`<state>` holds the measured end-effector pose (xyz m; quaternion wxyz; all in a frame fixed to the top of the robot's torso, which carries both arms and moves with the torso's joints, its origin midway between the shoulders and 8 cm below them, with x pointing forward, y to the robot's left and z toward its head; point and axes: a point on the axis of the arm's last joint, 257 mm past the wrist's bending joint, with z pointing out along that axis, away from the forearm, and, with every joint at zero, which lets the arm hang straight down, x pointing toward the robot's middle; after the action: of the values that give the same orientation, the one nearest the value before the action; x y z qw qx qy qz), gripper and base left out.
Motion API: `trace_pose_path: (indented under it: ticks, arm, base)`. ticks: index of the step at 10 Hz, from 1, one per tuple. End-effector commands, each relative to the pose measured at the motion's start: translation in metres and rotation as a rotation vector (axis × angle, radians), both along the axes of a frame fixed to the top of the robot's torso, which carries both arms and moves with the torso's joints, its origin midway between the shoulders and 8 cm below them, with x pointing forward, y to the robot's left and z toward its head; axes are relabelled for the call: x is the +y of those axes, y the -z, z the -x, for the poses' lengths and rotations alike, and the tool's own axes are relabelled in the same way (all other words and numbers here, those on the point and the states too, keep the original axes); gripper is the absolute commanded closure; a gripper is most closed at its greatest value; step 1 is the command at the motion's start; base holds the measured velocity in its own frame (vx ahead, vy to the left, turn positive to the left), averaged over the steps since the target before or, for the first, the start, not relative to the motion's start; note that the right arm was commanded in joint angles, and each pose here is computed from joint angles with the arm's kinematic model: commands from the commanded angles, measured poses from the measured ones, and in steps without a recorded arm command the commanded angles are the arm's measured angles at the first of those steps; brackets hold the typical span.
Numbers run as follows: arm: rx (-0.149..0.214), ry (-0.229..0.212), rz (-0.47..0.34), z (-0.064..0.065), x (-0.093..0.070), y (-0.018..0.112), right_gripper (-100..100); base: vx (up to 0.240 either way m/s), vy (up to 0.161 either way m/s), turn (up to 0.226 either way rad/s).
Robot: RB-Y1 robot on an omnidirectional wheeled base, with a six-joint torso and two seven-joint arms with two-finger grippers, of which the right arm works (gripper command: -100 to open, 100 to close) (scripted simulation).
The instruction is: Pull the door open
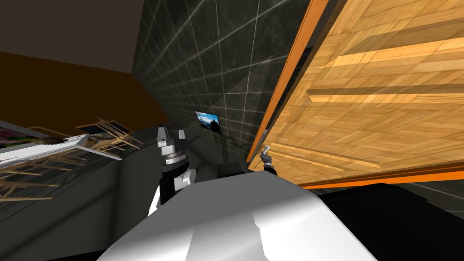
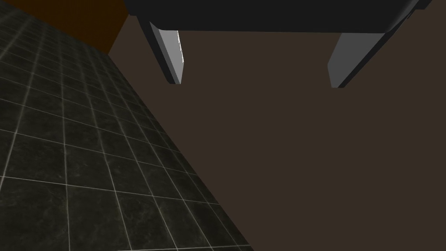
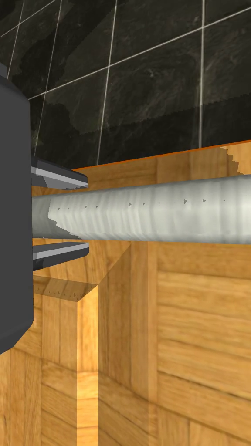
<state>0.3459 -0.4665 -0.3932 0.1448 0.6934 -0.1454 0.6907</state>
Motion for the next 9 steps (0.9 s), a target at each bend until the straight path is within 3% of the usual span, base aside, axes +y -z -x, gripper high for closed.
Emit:
trace_pose_path:
  ticks: [1, 7, 8, 9]
  arm:
    - [-0.001, -0.028, 0.002, 0.0, 0.007, -0.001, 100]
    - [-0.004, -0.139, 0.002, 0.002, 0.037, -0.002, 100]
    - [-0.005, -0.128, 0.003, 0.001, 0.034, -0.002, 100]
    - [-0.001, -0.157, 0.002, 0.006, 0.04, -0.001, 100]
  base:
    - [-0.133, 0.003, 0.056]
    - [-0.231, -0.011, 0.057]
    - [-0.105, 0.007, 0.016]
    - [-0.175, -0.043, 0.104]
